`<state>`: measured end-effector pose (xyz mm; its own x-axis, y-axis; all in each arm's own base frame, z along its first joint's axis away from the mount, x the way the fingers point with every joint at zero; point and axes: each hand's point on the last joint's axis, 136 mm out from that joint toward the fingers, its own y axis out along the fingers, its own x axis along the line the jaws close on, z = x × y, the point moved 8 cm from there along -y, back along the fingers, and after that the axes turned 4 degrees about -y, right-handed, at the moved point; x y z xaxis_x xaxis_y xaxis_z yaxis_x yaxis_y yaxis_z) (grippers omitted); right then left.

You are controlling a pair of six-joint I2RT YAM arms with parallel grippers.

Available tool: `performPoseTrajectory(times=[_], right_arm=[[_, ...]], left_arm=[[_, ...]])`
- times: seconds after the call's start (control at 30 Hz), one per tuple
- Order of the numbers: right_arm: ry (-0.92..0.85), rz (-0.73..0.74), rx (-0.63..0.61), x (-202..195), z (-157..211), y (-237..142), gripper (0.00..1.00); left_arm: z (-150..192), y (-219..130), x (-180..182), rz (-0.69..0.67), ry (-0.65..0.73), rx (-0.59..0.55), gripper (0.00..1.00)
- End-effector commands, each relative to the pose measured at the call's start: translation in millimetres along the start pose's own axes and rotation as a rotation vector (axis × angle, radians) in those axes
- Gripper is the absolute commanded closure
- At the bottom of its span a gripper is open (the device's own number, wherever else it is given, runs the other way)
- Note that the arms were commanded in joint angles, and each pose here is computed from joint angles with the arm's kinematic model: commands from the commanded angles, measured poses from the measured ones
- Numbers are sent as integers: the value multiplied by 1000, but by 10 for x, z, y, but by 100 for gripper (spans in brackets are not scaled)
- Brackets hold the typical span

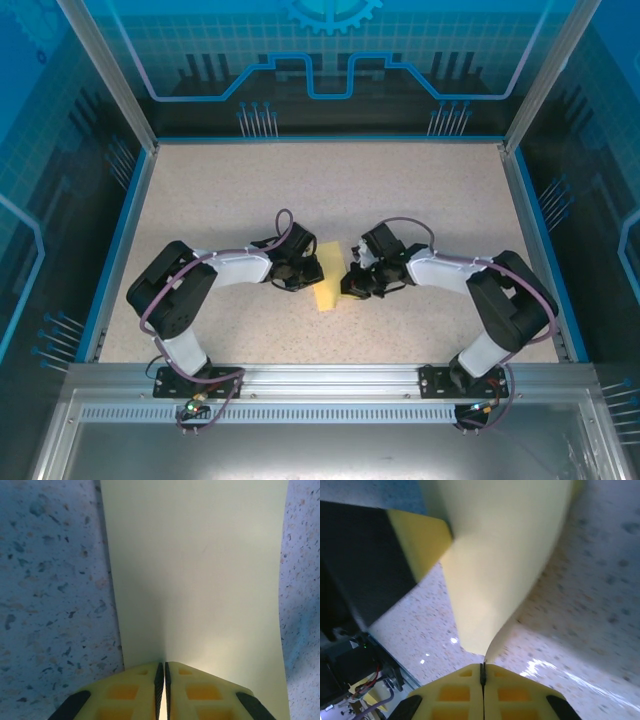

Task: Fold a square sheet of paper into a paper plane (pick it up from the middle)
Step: Third fold the triangle at the center of the table.

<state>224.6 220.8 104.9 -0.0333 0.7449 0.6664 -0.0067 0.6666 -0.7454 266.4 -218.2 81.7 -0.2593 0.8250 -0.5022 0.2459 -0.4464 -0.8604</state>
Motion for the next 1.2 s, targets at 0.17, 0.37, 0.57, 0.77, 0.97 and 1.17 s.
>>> performPoseTrajectory(times=[0.17, 0.37, 0.57, 0.77, 0.97, 1.17], right_arm=[[-26, -8, 2, 190, -142, 187, 94], [-28, -13, -18, 212, -213, 232, 94], [-29, -59, -48, 244, -259, 283, 94], [-12, -46, -40, 194, -266, 359, 94], [-13, -38, -35, 170, -280, 399, 94], [-10, -17, -43, 155, -317, 428, 94]], left_arm=[[-4, -184, -136, 10, 59, -6, 86], [-206, -486, -268, 54, 49, -123, 85], [-334, -237, -261, -48, 36, -100, 88], [-412, -143, -198, -161, 46, -118, 90], [-375, -25, -96, -201, 31, -89, 90], [-346, 29, -26, -217, 19, -78, 91]])
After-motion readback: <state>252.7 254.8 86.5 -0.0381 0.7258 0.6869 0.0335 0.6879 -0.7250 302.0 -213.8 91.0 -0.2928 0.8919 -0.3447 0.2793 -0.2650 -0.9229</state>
